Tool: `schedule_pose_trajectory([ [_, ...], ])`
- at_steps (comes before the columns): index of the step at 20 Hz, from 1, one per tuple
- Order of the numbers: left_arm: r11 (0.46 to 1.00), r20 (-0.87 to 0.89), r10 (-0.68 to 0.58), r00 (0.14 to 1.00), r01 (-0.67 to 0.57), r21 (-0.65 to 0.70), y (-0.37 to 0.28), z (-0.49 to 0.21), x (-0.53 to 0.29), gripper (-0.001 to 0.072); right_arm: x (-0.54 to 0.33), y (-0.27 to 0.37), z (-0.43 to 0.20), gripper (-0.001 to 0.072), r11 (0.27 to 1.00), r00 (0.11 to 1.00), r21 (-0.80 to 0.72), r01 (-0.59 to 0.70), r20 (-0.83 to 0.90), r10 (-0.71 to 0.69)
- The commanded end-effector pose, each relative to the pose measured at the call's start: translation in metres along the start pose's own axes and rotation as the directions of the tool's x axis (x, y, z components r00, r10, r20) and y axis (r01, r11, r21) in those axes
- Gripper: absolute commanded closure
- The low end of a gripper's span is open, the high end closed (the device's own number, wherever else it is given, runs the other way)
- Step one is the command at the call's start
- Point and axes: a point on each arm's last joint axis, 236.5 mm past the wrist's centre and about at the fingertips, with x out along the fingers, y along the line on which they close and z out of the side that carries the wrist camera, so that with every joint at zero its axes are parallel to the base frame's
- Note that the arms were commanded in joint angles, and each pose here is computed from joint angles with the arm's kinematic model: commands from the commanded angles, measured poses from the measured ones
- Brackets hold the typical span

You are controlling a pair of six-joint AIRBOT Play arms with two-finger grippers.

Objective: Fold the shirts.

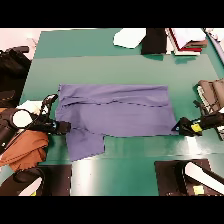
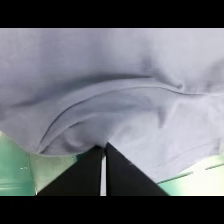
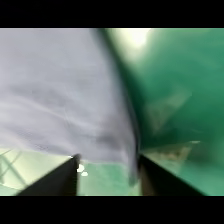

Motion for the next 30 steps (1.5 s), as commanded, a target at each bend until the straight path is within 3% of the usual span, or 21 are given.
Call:
schedule_pose_trajectory([
  [1,1.000,-0.003,0.002,1.000,-0.002,0.017,0.000,-0.001,-0.001,0.0683,0.016,0.015,0.003,0.0464,0.997,1.000,-0.083,0.006,0.001,-0.005],
  [2,0.999,-0.024,0.006,1.000,-0.005,0.040,0.001,-0.005,-0.002,0.0683,0.010,0.022,0.007,0.0604,0.989,0.999,-0.143,0.034,0.018,-0.032],
  [3,0.998,-0.053,0.024,0.998,-0.021,0.051,0.004,-0.011,-0.004,0.0683,0.002,0.027,0.009,0.0689,0.976,0.997,-0.203,0.075,0.035,-0.069],
  [6,0.991,-0.147,0.065,0.987,-0.046,0.126,0.010,-0.030,-0.018,0.0684,-0.036,0.034,0.006,0.0689,0.920,0.979,-0.338,0.198,0.106,-0.172],
  [9,0.986,-0.239,0.081,0.968,-0.043,0.161,0.013,-0.051,-0.025,0.0684,-0.073,0.027,-0.006,0.0689,0.875,0.949,-0.372,0.309,0.180,-0.259],
  [12,0.979,-0.150,0.091,0.984,-0.061,0.195,0.010,-0.026,-0.035,0.0684,-0.100,0.026,-0.006,0.0689,0.862,0.919,-0.348,0.369,0.273,-0.284],
  [15,0.964,0.127,0.106,0.986,-0.133,0.229,0.004,0.046,-0.062,0.0684,-0.114,0.037,0.016,0.0690,0.866,0.914,-0.339,0.368,0.303,-0.270],
  [17,0.959,0.206,0.124,0.971,-0.171,0.227,0.007,0.077,-0.067,0.0684,-0.117,0.052,0.040,0.0690,0.851,0.912,-0.371,0.373,0.313,-0.263],
  [22,0.963,0.303,0.164,0.939,-0.219,0.157,0.035,0.164,-0.052,0.0684,-0.111,0.078,0.109,0.0690,0.856,0.919,-0.370,0.361,0.298,-0.258],
  [26,0.948,0.286,0.147,0.947,-0.217,0.232,0.034,0.209,-0.013,0.0683,-0.098,0.091,0.147,0.0689,0.856,0.929,-0.384,0.345,0.266,-0.255],
  [30,0.951,0.253,0.158,0.955,-0.216,0.223,0.041,0.223,0.017,0.0682,-0.080,0.122,0.175,0.0688,0.903,0.968,-0.384,0.194,0.225,-0.113],
])
